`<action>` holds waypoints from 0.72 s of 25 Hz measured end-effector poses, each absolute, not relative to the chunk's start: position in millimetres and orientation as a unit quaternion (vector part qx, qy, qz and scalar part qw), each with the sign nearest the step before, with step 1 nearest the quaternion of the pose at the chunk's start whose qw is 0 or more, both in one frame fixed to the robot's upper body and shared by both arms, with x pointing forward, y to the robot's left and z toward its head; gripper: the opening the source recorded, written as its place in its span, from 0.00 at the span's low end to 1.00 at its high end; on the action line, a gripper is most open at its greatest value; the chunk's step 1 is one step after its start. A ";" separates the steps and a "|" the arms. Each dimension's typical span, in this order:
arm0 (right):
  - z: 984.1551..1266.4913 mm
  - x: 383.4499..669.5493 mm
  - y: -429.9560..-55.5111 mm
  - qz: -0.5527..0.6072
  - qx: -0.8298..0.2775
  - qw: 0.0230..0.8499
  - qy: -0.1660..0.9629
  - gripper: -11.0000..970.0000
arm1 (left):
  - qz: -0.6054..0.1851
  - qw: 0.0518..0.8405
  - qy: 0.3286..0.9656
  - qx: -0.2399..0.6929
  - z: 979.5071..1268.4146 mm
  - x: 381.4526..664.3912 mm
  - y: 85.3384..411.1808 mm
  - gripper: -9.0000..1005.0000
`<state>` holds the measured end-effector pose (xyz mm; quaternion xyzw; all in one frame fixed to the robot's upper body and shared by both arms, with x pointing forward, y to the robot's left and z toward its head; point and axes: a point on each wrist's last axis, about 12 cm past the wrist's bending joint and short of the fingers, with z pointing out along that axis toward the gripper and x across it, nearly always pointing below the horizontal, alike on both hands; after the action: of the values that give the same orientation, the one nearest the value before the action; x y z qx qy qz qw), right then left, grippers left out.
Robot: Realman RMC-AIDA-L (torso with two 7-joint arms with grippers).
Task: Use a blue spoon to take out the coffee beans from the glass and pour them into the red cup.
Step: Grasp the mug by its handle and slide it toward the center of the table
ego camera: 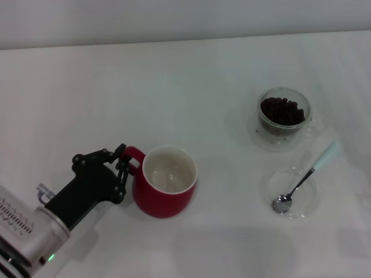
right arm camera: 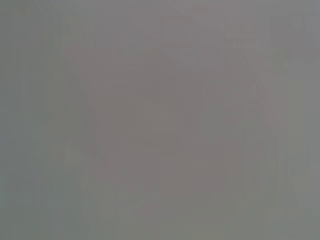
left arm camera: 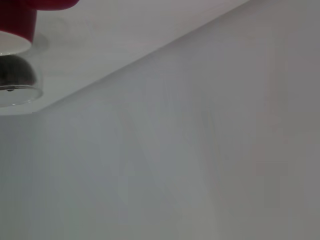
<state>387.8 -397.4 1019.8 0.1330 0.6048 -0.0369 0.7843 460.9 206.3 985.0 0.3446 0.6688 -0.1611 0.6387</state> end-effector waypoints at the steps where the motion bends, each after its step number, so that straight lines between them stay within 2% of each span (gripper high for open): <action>1: 1019.9 387.7 -397.5 -0.037 0.133 0.784 0.605 0.89 | -0.162 0.637 0.666 0.352 986.2 464.8 203.6 0.11; 18: 1021.2 387.2 -399.4 -0.037 0.131 0.787 0.602 0.89 | -0.180 0.606 0.668 0.393 994.0 493.9 167.0 0.11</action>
<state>387.2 -399.4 1021.2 0.1312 0.6023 -0.0373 0.7866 493.9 167.0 994.0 0.3928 0.6684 -0.1797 0.6056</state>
